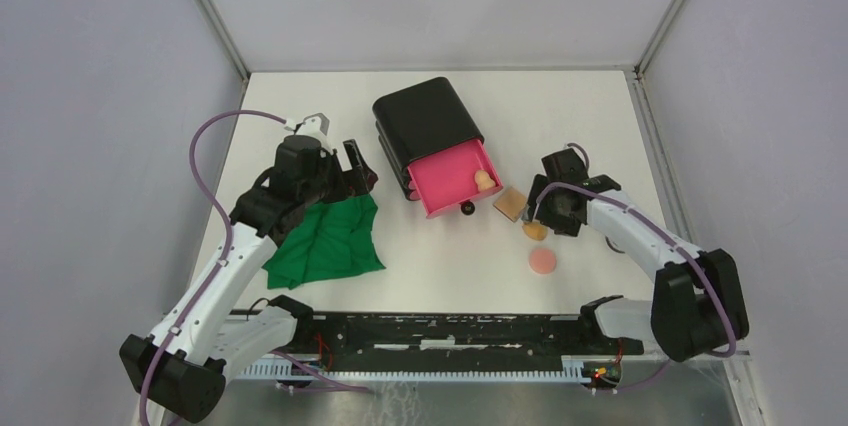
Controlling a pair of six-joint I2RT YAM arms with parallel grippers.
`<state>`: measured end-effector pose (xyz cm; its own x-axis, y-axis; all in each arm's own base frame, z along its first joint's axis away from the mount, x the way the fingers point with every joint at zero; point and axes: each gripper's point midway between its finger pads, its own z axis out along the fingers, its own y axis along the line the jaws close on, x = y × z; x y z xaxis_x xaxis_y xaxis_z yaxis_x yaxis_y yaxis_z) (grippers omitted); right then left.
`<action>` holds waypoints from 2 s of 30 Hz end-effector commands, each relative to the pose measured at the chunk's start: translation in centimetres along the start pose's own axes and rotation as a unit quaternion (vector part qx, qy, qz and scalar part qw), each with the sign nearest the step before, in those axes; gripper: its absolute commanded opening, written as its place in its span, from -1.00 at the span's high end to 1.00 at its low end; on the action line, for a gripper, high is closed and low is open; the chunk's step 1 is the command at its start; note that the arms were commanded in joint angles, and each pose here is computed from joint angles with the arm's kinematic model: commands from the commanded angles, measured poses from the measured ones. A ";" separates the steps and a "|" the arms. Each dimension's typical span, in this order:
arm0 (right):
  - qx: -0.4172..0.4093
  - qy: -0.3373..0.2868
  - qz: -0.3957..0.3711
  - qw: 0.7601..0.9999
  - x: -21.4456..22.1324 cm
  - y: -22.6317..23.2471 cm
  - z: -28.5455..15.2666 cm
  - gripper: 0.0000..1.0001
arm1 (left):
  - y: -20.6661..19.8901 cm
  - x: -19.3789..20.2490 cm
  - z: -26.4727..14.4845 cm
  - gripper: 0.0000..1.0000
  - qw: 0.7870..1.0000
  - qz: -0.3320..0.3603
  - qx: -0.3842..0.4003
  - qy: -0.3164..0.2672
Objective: Organize the makeup
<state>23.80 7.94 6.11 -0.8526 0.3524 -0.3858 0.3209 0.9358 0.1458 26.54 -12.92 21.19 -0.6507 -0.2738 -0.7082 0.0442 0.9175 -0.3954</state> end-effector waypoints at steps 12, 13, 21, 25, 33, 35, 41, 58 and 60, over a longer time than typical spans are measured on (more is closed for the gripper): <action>-0.017 0.006 0.007 1.000 -0.2 1.4 2.9 0.07 | -0.1 -1.2 -0.3 -0.99 1.000 0.006 0.004 -0.031; -0.019 0.002 0.006 1.000 -0.4 1.3 2.5 0.13 | -0.1 -1.3 -0.3 -0.99 0.999 0.006 0.004 -0.032; -0.033 -0.061 0.000 0.998 -3.2 1.3 -3.3 0.31 | -0.1 -1.4 -0.2 -0.99 1.000 0.006 0.002 -0.031; -0.095 -0.122 -0.016 0.988 -6.0 3.2 -8.5 0.31 | -0.1 -1.3 -0.1 -0.99 1.000 0.007 0.003 -0.030; -0.264 -0.179 -0.067 0.945 -8.7 13.6 -15.7 0.25 | -0.2 -1.3 0.1 -0.99 1.000 -0.004 0.003 -0.030; -0.283 -0.172 -0.103 0.938 -7.8 16.9 -15.9 0.24 | -0.2 -1.2 0.1 -0.99 1.000 -0.008 0.005 -0.028; -0.311 -0.142 -0.153 0.927 -6.0 23.6 -14.3 0.20 | -0.3 -0.8 -0.3 -0.99 0.999 -0.013 0.009 -0.028; -0.203 -0.222 -0.185 0.936 -7.7 16.3 -15.8 -0.50 | -1.9 -1.4 0.4 -0.99 0.999 -0.011 0.040 -0.018; -0.205 -0.215 -0.198 0.934 -5.8 14.3 -14.6 -0.49 | -2.5 -1.7 0.8 -0.99 0.998 -0.012 0.052 -0.018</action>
<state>29.46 23.04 25.06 -0.6432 0.0719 -0.7623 -0.2469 0.9229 0.2954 26.52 -13.37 20.32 -0.6686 -0.2669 -0.6941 0.0542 0.9134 -0.4034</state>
